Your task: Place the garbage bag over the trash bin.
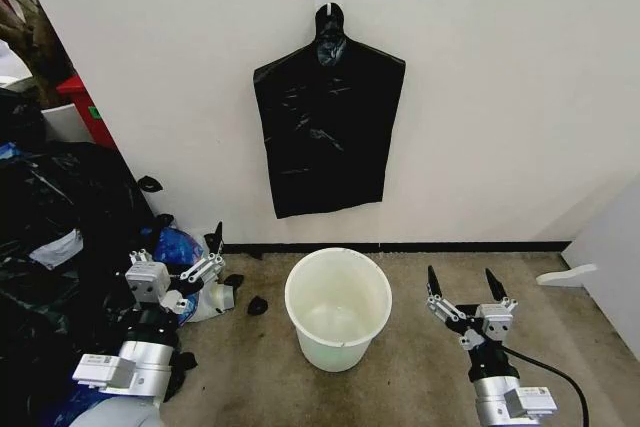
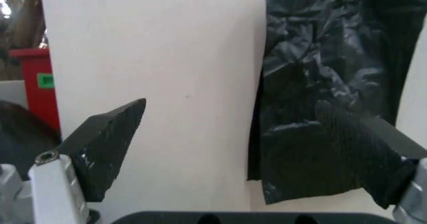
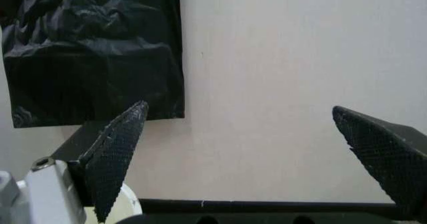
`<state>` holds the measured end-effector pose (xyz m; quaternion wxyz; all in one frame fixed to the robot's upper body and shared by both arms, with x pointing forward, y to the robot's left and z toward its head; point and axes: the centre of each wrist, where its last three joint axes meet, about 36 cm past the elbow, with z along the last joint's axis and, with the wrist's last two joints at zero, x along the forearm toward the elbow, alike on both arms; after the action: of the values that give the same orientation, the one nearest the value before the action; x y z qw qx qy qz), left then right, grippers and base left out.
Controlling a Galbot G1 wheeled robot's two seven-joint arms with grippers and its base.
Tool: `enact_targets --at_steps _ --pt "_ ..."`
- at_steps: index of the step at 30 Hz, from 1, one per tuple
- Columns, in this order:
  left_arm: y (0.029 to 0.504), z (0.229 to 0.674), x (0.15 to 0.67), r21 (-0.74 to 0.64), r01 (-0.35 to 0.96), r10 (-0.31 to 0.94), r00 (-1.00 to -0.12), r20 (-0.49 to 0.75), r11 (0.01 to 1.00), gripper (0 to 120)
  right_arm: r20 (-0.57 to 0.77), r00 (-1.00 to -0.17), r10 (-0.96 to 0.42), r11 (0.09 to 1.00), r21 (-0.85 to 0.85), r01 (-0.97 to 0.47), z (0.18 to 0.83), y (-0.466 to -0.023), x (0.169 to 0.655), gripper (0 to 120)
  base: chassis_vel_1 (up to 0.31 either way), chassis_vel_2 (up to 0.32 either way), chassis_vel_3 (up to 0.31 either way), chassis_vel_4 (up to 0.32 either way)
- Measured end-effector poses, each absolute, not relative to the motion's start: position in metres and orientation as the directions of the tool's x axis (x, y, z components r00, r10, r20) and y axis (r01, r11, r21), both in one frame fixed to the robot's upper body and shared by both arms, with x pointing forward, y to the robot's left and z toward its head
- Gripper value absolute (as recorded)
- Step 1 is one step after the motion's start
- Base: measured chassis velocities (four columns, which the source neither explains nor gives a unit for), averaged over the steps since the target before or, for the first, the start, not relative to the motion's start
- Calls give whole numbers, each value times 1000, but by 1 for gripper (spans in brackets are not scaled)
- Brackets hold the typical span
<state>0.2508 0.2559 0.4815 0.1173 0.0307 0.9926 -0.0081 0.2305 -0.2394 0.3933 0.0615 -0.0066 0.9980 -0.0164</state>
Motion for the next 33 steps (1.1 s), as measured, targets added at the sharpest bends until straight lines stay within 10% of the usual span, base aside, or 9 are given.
enact_targets --at_steps 33 --pt "272 489 252 -7 79 74 -956 -285 997 100 -142 -990 -7 949 312 -51 425 -223 278 100 0 0 0 0"
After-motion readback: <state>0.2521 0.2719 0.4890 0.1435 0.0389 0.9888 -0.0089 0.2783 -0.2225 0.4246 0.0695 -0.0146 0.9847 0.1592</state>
